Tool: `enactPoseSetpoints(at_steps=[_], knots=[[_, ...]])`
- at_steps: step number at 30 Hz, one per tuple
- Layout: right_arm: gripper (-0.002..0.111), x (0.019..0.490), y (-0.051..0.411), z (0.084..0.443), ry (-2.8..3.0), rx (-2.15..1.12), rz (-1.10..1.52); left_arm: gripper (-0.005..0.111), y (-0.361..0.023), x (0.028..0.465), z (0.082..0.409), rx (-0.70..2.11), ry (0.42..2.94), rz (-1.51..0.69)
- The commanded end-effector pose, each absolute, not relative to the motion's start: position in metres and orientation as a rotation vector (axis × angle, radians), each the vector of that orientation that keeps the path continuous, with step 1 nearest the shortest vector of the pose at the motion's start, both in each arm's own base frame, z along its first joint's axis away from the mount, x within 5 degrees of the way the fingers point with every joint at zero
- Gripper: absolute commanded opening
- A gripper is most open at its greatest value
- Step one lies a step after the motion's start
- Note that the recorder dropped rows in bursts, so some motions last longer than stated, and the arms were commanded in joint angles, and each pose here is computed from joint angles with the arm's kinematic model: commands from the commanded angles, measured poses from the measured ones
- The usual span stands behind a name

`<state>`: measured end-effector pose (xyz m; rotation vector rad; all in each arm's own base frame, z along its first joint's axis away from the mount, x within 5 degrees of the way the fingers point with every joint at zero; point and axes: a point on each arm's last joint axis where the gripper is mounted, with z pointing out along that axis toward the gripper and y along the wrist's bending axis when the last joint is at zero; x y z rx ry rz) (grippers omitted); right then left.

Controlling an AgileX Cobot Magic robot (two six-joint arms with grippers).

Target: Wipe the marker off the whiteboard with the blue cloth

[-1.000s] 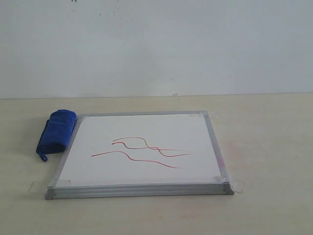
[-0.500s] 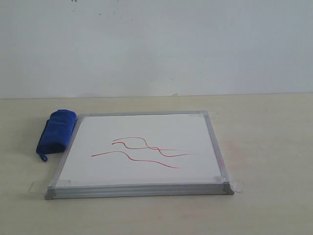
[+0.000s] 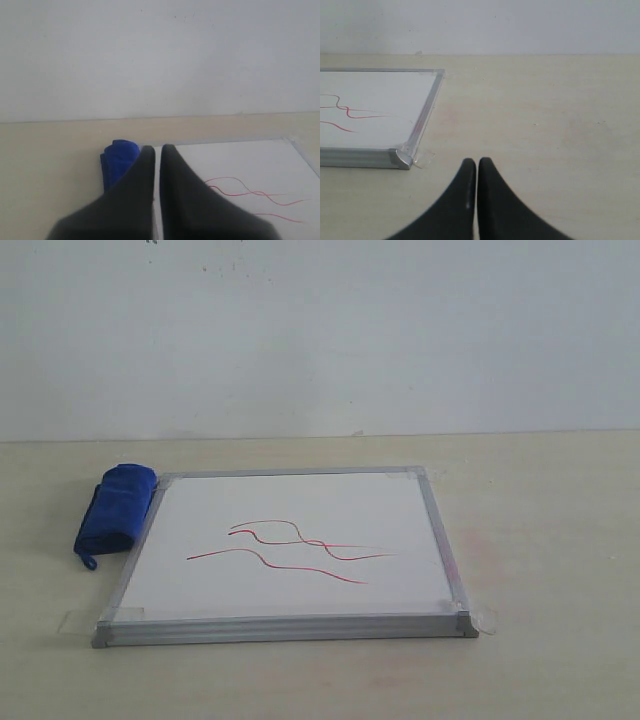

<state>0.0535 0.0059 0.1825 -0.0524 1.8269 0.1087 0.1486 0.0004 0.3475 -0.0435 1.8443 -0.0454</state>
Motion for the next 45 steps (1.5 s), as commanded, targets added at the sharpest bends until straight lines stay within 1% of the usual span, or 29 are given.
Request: enactPoseSetpoints(at_steps=[1,10,14,17,22,28,36,45], knots=[[0.001,0.053,0.006,0.183,1.817,-0.059,0.107,0.004,0.0,0.185,0.365,-0.06,1.962,-0.072],[0.001,0.053,0.006,0.183,1.817,-0.059,0.107,0.004,-0.001,0.277,0.373,-0.037,2.378,-0.086],[0.001,0.053,0.006,0.183,1.817,-0.059,0.107,0.004,0.0,0.315,0.357,-0.035,2.541,-0.092],[0.001,0.053,0.006,0.183,1.817,-0.059,0.107,0.004,0.004,0.336,0.344,-0.051,2.639,-0.088],[0.001,0.053,0.006,0.183,1.817,-0.059,0.107,0.004,0.029,0.359,0.318,-0.185,2.732,0.007],[0.001,0.053,0.006,0.183,1.817,-0.059,0.107,0.004,0.052,0.374,0.289,-0.286,2.79,-0.005],[0.001,0.053,0.006,0.183,1.817,-0.059,0.107,0.004,0.059,0.394,0.249,-0.307,2.831,-0.005],[0.001,0.053,0.006,0.183,1.817,-0.059,0.107,0.004,0.058,0.414,0.235,-0.3,2.74,-0.059]])
